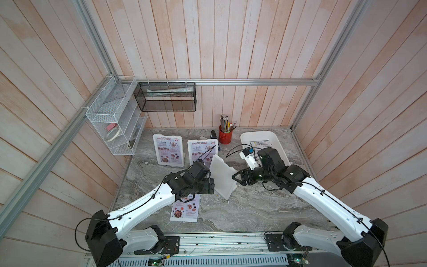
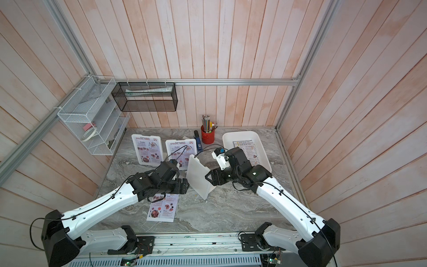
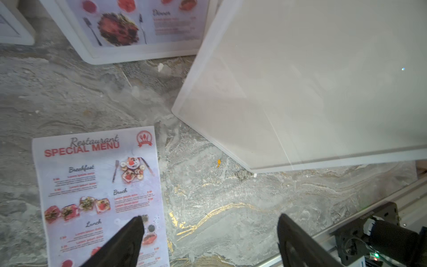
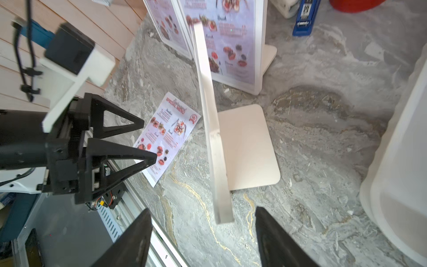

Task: Replace the menus in the menu holders
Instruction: Adjust the menu holder at the center of the board.

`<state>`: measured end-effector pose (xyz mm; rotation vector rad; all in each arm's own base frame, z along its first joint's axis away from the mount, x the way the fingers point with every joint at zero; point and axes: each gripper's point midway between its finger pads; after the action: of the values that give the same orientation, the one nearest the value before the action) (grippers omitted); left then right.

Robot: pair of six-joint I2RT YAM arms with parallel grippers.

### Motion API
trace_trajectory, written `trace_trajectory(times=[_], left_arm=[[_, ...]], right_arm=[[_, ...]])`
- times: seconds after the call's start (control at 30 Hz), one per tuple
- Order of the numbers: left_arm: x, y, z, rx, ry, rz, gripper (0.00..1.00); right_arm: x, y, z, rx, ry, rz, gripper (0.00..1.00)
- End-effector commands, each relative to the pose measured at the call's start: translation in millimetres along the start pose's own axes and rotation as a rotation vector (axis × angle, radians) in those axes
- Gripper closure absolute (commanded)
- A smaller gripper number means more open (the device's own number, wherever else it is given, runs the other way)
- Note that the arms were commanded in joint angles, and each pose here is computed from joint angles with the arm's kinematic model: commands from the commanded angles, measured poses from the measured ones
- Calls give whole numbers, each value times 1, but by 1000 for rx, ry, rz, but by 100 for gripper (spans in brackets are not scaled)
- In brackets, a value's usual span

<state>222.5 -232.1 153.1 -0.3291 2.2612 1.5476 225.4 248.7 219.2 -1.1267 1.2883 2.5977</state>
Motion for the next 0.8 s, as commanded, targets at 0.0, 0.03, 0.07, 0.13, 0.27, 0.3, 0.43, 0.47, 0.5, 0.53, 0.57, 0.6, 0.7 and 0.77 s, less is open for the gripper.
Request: trace_trajectory(times=[0.0,0.03,0.07,0.13,0.27,0.3,0.43,0.47,0.5,0.53,0.57,0.6,0.7,0.77], left_arm=[[7,-12,-14,51,26,15,8],[9,-15,-18,57,25,21,8],[11,-17,-21,61,25,25,8],[15,-24,-27,66,27,36,8],[15,-36,-33,70,64,28,8],[13,-38,-33,69,77,17,8],[-1,-50,-30,40,101,-49,8],[-5,-52,-30,36,104,-65,8],[-9,-55,-30,32,111,-79,8],[-11,-58,-29,29,119,-84,8],[-16,-61,-29,32,131,-93,8],[-20,-65,-27,31,146,-99,8],[-31,-70,-25,37,174,-116,8],[-36,-72,-25,30,174,-123,8]], right_arm=[[3,-14,-18,84,-22,-8,28],[5,-17,-24,108,-23,-9,28],[5,-19,-30,137,-26,-13,28],[5,-22,-43,194,-24,-22,28],[-1,-26,-65,259,-19,-36,28],[-4,-28,-69,264,-16,-46,28],[-17,-31,-85,280,-23,-83,28],[-20,-31,-89,283,-25,-90,28],[-24,-32,-92,279,-25,-97,28],[-27,-32,-95,281,-25,-102,28],[-29,-32,-97,282,-26,-105,28],[-31,-32,-100,283,-27,-105,28],[-33,-32,-103,277,-24,-91,28],[-32,-29,-100,268,-24,-79,28]])
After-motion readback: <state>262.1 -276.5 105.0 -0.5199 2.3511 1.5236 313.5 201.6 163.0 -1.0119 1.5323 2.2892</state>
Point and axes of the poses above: each gripper's point midway between its finger pads, its own y axis back along the fingers, its own z axis along the line the jaws close on, x = y × z, and after that the axes turned 3 degrees about y, right-handed
